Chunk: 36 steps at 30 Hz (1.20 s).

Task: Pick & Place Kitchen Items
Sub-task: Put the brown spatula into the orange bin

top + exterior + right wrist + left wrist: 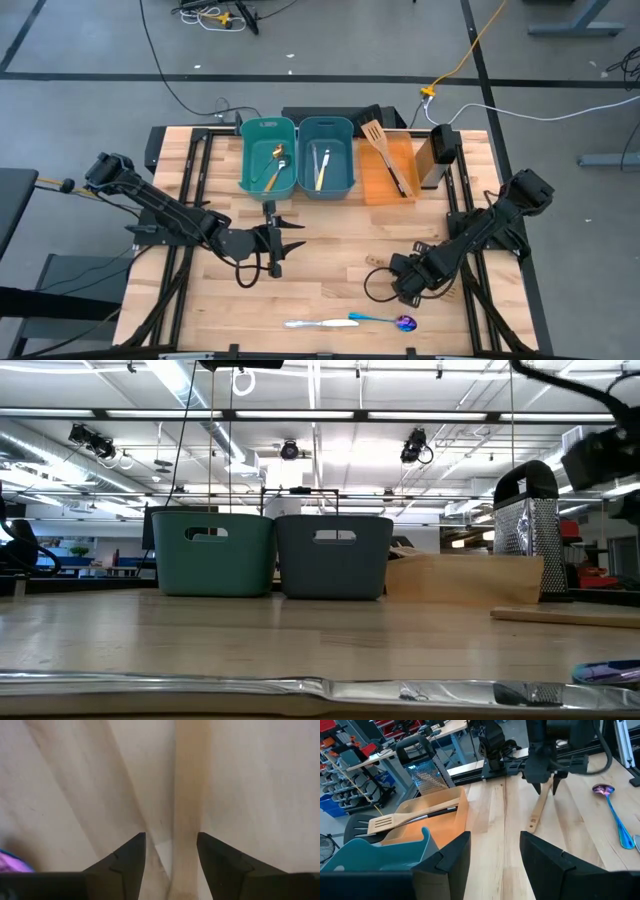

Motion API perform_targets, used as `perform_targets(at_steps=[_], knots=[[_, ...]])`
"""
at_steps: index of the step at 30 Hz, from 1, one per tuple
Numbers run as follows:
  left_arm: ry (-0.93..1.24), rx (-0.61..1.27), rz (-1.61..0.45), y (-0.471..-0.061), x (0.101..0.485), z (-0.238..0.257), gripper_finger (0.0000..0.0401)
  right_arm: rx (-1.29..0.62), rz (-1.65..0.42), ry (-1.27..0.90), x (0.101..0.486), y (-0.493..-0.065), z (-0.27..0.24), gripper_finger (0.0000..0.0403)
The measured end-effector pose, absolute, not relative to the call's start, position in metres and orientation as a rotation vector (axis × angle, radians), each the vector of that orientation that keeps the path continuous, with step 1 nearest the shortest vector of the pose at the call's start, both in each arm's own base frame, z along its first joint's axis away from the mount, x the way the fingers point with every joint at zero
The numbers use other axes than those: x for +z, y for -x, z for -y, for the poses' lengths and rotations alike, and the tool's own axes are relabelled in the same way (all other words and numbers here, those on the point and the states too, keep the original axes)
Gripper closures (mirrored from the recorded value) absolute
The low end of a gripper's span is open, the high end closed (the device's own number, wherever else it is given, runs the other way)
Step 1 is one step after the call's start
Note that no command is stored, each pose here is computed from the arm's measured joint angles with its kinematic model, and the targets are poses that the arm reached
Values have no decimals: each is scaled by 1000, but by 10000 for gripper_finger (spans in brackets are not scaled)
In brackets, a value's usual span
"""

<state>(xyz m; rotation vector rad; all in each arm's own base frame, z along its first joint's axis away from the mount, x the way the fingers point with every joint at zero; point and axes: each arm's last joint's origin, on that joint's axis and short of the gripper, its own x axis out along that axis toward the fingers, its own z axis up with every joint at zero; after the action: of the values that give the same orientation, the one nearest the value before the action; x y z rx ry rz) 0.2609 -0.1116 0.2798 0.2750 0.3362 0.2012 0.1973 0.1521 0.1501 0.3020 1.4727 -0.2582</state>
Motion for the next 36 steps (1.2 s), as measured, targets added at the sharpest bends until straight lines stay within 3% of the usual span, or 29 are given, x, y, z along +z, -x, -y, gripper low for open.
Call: perform_targets(at_steps=[14, 24, 36], knots=[[-275, 201, -336, -261, 280, 112, 224, -300, -1462, -294, 155, -194, -148, 214], [-275, 201, -336, -261, 280, 112, 224, -294, -1465, -365, 131, -183, -141, 214], [-274, 201, -335, -261, 280, 112, 224, -304, -1471, -382, 128, -182, -140, 214]])
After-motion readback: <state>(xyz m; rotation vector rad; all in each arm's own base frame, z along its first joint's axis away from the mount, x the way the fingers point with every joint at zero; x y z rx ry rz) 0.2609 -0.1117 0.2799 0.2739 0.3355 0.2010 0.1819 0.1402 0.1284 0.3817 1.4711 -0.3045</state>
